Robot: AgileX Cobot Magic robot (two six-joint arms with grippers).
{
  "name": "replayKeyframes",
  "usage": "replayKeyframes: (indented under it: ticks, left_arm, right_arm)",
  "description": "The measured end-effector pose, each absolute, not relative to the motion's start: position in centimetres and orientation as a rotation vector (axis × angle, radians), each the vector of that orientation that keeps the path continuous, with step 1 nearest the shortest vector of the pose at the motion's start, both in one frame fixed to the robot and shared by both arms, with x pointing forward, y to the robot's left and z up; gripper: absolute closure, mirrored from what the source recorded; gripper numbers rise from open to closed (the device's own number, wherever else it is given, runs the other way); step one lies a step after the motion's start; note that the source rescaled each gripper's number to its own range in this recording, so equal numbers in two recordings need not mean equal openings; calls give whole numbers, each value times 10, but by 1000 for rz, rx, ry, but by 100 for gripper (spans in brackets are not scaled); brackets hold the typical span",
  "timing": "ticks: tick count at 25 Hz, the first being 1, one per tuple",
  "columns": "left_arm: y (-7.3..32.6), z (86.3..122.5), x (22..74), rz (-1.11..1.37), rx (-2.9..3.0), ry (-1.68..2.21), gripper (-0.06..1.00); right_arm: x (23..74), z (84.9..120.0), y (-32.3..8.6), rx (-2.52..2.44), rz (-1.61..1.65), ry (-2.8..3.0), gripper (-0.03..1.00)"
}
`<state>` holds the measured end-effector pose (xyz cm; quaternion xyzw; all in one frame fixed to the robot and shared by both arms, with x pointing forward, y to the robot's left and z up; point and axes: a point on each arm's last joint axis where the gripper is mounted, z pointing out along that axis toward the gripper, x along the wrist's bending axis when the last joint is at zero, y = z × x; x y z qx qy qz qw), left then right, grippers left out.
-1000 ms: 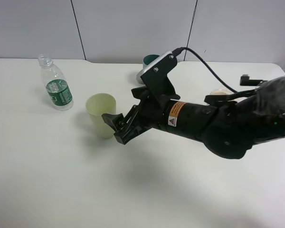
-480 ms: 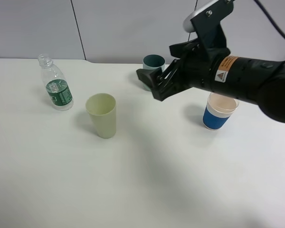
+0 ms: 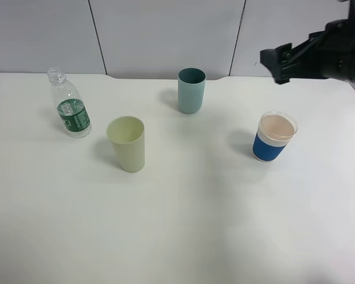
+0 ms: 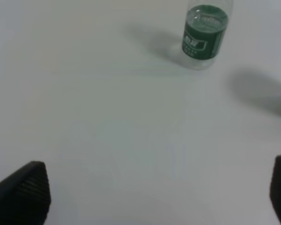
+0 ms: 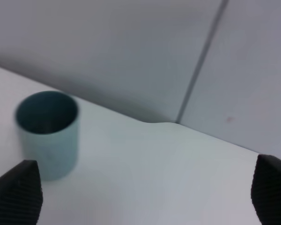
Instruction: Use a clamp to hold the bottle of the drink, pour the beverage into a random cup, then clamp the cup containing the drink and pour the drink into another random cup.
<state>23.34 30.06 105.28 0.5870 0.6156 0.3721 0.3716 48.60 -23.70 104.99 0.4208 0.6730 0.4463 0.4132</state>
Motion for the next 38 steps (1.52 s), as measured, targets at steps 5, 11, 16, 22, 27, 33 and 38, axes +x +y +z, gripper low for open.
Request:
replayKeyframes:
  ticks: [5, 11, 16, 22, 27, 33, 38]
  left_arm:
    - [301, 1053, 233, 954, 1505, 1578, 7]
    - [301, 1053, 233, 954, 1505, 1578, 7]
    - [301, 1053, 233, 954, 1505, 1578, 7]
    - [301, 1053, 233, 954, 1505, 1578, 7]
    - [301, 1053, 233, 954, 1505, 1578, 7]
    - [301, 1053, 233, 954, 1505, 1578, 7]
    - [301, 1053, 233, 954, 1505, 1578, 7]
  right_arm:
    - [464, 1075, -274, 1168, 1048, 1565, 7]
    - [423, 1105, -308, 1227, 970, 1383, 7]
    - [388, 1128, -321, 1200, 953, 1219, 7]
    - [350, 1140, -318, 1215, 1001, 1131, 7]
    - [325, 1129, -316, 1304, 921, 1217, 7]
    - [298, 1118, -314, 1386, 839, 1270, 7]
    - [267, 1115, -310, 1381, 848, 1241, 7]
